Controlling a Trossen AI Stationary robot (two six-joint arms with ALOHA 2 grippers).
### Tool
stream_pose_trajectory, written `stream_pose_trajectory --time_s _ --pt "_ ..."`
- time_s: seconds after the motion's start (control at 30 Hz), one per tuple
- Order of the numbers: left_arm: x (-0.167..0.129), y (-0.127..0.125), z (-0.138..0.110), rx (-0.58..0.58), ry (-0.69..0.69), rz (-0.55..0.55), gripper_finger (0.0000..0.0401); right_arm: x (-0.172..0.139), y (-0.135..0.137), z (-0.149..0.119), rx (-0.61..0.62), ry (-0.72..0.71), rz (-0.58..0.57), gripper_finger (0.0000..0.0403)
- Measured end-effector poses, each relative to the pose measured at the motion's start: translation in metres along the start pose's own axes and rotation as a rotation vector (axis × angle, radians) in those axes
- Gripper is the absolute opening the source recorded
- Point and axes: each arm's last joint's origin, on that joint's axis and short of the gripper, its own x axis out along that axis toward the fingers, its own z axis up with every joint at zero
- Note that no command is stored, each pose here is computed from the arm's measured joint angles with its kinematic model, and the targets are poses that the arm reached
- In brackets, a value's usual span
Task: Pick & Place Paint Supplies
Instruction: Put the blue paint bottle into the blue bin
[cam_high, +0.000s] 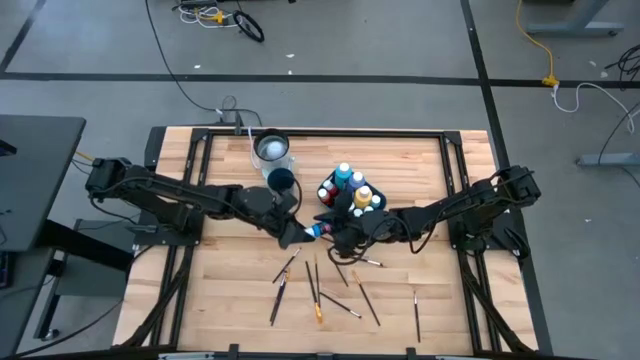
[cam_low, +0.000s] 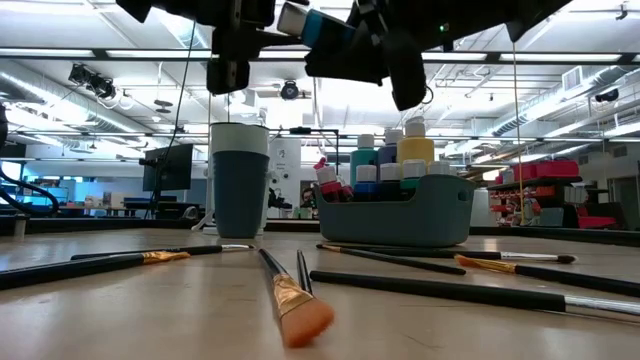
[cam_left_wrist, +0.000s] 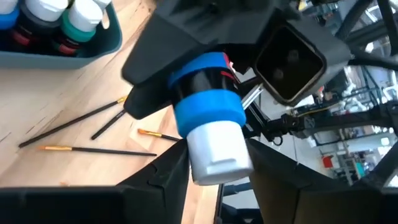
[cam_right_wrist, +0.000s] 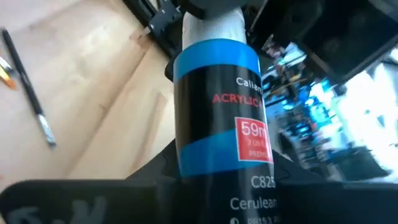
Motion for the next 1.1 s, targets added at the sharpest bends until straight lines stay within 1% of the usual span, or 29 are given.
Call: stream_pose_trajectory --time_s 0.1,0.23,0.33,0.5,0.57,0.6,0.73,0.9,0.97,1.03,1.1 --pt "0.000 0.000 0.000 0.015 -0.004 0.004 0.0170 0.000 0.002 -0.002 0.093 0.021 0.017 0.0101" --pt "0.000 -0.002 0.002 0.036 -0.018 -0.005 0.0170 -0.001 0.007 -0.004 0.181 0.058 0.055 0.0125" --pt "0.000 -0.004 0.004 0.101 -0.049 -0.026 0.0168 -0.003 0.013 -0.004 0.257 0.077 0.093 0.0126" --pt "-0.003 -0.015 0.014 0.235 -0.149 -0.130 0.0169 -0.009 0.027 -0.004 0.329 0.129 0.187 0.0116" --pt "-0.004 -0.020 0.017 0.325 -0.188 -0.179 0.0167 -0.011 0.031 -0.001 0.364 0.135 0.201 0.0116" --pt "-0.005 -0.023 0.018 0.388 -0.210 -0.193 0.0166 -0.013 0.033 0.001 0.374 0.135 0.200 0.0116" --pt "-0.007 -0.028 0.021 0.697 -0.300 -0.202 0.0162 -0.022 0.034 0.010 0.352 0.134 0.154 0.0121" --pt "-0.006 -0.026 0.021 1.018 -0.326 -0.132 0.0158 -0.043 0.024 0.020 0.313 0.180 0.068 0.0122" --pt "-0.006 -0.026 0.020 1.133 -0.324 -0.109 0.0158 -0.051 0.017 0.021 0.322 0.201 0.036 0.0122" --pt "-0.005 -0.024 0.019 1.217 -0.332 -0.058 0.0162 -0.059 0.011 0.019 0.349 0.219 0.038 0.0122" --pt "-0.005 -0.023 0.019 1.258 -0.334 -0.011 0.0170 -0.061 0.004 0.017 0.409 0.215 0.052 0.0122"
